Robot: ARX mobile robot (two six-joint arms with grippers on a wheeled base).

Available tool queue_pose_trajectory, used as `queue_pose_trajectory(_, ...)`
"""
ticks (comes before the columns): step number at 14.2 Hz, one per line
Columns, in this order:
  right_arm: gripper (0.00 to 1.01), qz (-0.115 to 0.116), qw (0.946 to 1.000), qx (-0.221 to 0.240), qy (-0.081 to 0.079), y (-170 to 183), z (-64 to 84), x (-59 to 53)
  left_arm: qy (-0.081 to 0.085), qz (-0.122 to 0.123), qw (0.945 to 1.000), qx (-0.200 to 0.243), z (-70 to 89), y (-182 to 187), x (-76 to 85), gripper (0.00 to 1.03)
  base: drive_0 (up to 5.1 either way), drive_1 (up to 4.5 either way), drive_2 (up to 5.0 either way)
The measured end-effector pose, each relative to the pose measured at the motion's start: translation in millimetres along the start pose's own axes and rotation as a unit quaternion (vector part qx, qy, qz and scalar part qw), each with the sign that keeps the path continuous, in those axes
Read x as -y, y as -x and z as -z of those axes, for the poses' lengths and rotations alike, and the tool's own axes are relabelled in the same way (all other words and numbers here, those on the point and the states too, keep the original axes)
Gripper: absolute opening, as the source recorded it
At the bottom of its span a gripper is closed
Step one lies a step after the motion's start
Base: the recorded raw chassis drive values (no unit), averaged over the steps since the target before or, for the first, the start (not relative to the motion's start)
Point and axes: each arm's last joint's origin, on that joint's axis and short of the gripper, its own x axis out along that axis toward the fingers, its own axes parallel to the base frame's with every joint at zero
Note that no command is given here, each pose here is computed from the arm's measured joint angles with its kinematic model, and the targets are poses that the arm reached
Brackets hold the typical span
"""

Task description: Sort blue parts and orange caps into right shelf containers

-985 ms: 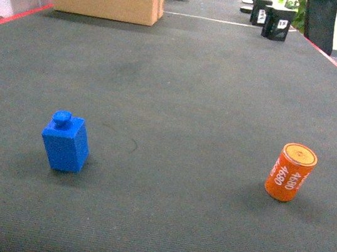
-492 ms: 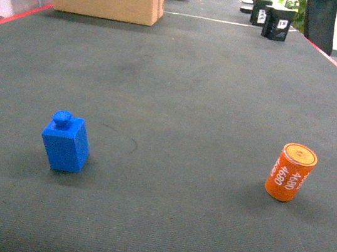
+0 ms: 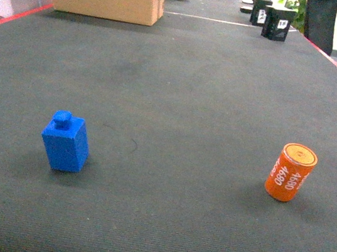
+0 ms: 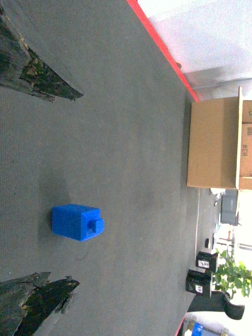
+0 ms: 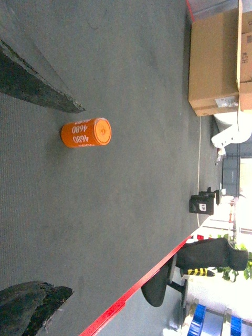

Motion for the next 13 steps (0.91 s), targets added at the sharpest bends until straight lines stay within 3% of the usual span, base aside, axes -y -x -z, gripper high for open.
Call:
queue_pose_trajectory(4,0.98,0.0,1.0,0.0,0.0,0,0.0,0.0,0.0,0.0,1.0,0.0,0.0,0,0.0,0.98,0.0,0.0,0.0)
queue_pose_trajectory(5,0.98,0.0,1.0,0.0,0.0,0,0.0,0.0,-0.004,-0.046,0.9984,-0.033,2.5,-2,2.9,0.98,0.0,0.0,0.0)
queue_pose_trajectory(6,0.98,0.036,0.9981,-0.049,-0.009,-1,2.8,-2.0,-0.014,-0.082,0.9953,-0.05,3.2,-10,10.9,0.98,0.0,0.0,0.0)
queue_pose_trajectory(7,0.98,0.067,0.9949,-0.075,-0.012,-9,1.3,-7.8,-0.021,-0.102,0.9932,-0.053,3.5,-19,18.7,0.98,0.0,0.0,0.0)
queue_pose_trajectory(8,0.98,0.081,0.9939,-0.073,-0.017,-20,-5.6,-15.2,-0.018,-0.104,0.9934,-0.045,-1.4,-29,22.4,0.98,0.0,0.0,0.0)
queue_pose_trajectory(9,0.98,0.074,0.9954,-0.055,-0.025,-33,-18.4,-22.6,-0.013,-0.1,0.9945,-0.029,-12.8,-47,27.0,0.98,0.0,0.0,0.0)
queue_pose_trajectory(11,0.98,0.042,0.9979,-0.022,-0.045,-79,-45.4,-38.5,0.0,-0.062,0.9981,-0.002,-32.6,-97,42.0,0.98,0.0,0.0,0.0)
queue_pose_trajectory(13,0.98,0.009,0.9974,-0.054,-0.046,-126,-37.6,-57.6,-0.002,-0.04,0.9987,-0.031,-25.6,-143,54.8,0.98,0.0,0.0,0.0)
